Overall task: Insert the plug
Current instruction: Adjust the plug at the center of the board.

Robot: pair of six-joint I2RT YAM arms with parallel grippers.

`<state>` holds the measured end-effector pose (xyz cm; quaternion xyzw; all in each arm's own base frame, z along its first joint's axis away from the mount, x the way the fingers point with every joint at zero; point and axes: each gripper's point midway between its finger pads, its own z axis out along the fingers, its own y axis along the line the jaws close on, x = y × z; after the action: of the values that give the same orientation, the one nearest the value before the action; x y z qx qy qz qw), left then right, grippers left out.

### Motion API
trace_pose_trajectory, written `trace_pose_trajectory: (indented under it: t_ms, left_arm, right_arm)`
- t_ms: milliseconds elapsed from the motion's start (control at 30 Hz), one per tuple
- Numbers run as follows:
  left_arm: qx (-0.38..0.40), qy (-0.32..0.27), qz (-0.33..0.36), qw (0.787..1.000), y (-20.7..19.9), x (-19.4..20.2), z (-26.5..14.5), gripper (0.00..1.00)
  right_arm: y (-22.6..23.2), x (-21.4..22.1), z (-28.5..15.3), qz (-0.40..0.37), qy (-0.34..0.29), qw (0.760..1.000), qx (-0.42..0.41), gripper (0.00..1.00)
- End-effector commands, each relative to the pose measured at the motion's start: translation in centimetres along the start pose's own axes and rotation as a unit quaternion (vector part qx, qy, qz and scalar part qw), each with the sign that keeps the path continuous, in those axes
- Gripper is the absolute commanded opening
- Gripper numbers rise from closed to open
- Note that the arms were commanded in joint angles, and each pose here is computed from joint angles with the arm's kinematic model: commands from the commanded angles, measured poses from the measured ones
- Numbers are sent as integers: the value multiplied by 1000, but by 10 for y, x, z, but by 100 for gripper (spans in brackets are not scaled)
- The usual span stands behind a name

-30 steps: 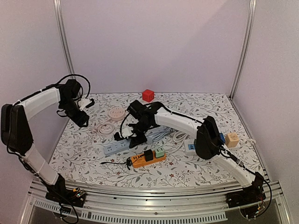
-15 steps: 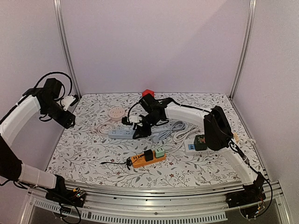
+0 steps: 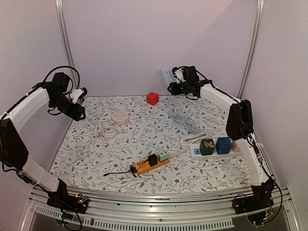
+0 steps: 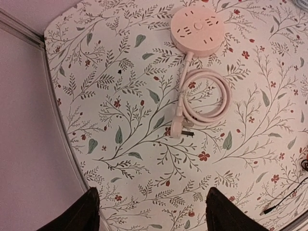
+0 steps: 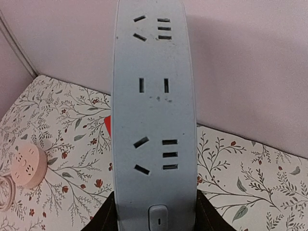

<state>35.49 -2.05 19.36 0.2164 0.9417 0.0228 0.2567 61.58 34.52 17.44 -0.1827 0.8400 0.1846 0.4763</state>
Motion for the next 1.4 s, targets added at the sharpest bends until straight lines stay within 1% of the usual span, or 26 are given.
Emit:
trace_pose_trajectory:
  t_ms: [0, 67, 100, 200, 233, 367, 433, 500, 533, 567, 667, 767, 900, 1033, 1133, 1200, 1233, 1267, 1300, 1367]
  left_arm:
    - [27, -39, -24, 999, 7, -57, 33, 74]
    - [41, -42, -17, 998, 2, -78, 54, 73]
    - [41, -41, -11, 998, -1, -89, 65, 73]
    - [31, -63, -1, 998, -3, -138, 93, 71]
    - [29, -68, -6, 997, -4, -151, 107, 71]
    - [43, -93, -38, 994, -12, -201, 148, 71]
    - [61, -96, -55, 992, -21, -216, 169, 71]
    - [72, -96, -69, 990, -31, -223, 189, 71]
    - [77, -97, -73, 990, -37, -227, 196, 71]
    - [83, -97, -77, 989, -42, -229, 202, 71]
    - [106, -104, -78, 986, -63, -234, 216, 71]
    - [126, -117, -72, 982, -75, -239, 223, 72]
    - [143, -137, -67, 978, -80, -247, 226, 75]
    - [151, -162, -48, 974, -83, -257, 225, 79]
    - [147, -185, -36, 971, -82, -267, 226, 85]
    - [134, -190, -28, 972, -77, -269, 230, 87]
    - [121, -189, -23, 974, -74, -268, 233, 88]
    - [109, -192, -15, 975, -70, -270, 234, 88]
    - [96, -193, -4, 977, -66, -270, 237, 89]
    - [71, -199, 17, 977, -60, -272, 242, 89]
  right_arm:
    - [-21, 2, 37, 182, -55, 982, 12, 0]
    - [-19, -5, 48, 220, -86, 972, -10, 0]
    - [-19, 5, 60, 251, -92, 963, -20, 0]
    - [-11, 14, 78, 313, -117, 941, -54, 0]
    - [-7, 27, 86, 341, -111, 932, -58, 0]
    - [30, 34, 95, 379, -131, 913, -76, 0]
    - [32, 44, 101, 403, -135, 902, -72, 0]
    - [32, 56, 109, 437, -138, 886, -68, 0]
    - [37, 58, 111, 443, -136, 883, -73, 0]
    - [41, 72, 117, 450, -126, 881, -71, 0]
    - [63, 90, 123, 460, -100, 878, -83, 0]
    - [101, 100, 121, 462, -62, 876, -124, 0]
    - [149, 112, 115, 456, -10, 873, -175, 0]
    - [178, 113, 105, 445, 27, 868, -221, 0]
    - [192, 110, 93, 428, 57, 862, -264, 0]
    - [196, 105, 84, 412, 74, 862, -286, 0]
    - [198, 109, 80, 405, 94, 860, -298, 0]
    - [195, 99, 71, 392, 94, 864, -303, 0]
    - [186, 105, 72, 389, 103, 868, -291, 0]
    - [162, 98, 66, 383, 98, 881, -260, 0]
